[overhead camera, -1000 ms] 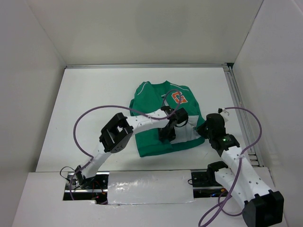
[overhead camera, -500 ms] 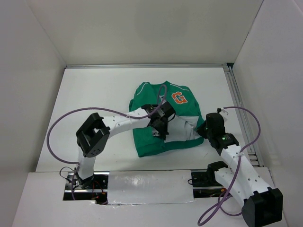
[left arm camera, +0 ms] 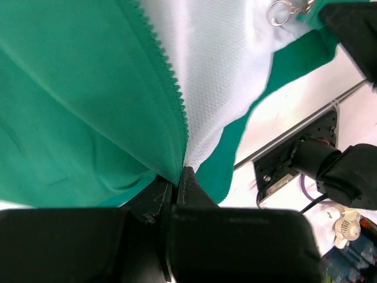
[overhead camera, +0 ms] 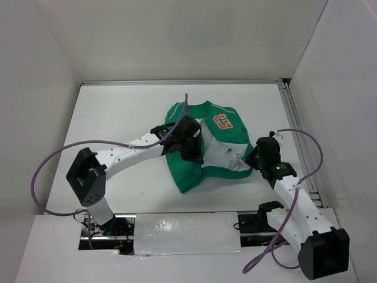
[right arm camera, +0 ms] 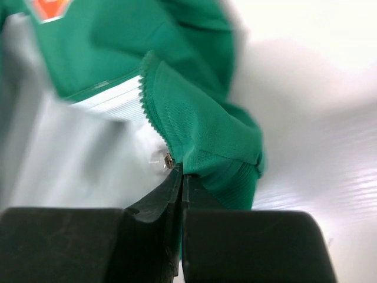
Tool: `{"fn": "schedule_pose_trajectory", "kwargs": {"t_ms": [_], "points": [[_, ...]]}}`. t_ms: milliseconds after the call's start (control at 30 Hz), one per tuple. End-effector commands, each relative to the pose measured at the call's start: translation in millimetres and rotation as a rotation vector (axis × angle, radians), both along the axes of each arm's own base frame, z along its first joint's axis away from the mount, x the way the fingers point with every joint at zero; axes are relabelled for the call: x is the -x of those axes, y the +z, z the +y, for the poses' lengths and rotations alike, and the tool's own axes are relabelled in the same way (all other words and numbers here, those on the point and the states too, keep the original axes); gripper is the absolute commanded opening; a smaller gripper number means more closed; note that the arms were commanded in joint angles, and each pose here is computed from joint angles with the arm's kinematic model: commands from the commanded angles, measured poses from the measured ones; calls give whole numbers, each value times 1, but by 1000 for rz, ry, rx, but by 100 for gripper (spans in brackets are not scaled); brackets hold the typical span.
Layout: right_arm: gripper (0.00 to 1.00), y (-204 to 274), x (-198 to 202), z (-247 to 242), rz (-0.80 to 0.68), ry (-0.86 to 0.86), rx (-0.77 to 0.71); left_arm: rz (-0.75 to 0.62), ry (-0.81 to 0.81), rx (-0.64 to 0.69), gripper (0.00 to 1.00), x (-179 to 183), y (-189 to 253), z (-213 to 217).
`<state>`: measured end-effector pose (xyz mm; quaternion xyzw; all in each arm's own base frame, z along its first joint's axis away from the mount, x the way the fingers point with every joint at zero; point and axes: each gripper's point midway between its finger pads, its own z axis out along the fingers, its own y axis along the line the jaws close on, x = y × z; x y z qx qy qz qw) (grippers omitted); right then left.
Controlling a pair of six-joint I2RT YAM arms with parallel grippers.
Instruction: Zip up the jacket
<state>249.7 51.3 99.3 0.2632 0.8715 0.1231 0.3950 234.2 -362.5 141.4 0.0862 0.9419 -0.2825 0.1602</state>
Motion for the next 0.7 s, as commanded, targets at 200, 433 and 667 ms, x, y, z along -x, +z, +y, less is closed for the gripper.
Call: {"fn": "schedule_pose_trajectory", "kwargs": {"t_ms": [200, 433, 667], "points": [[0, -30, -8, -60, 164, -267, 108, 41, 157, -28, 12, -5, -9, 75], [0, -27, -14, -76, 182, -334, 136, 108, 60, 50, 18, 4, -29, 73], [0, -29, 2, -117, 255, -544, 192, 156, 75, 72, 14, -1, -35, 80]]}}
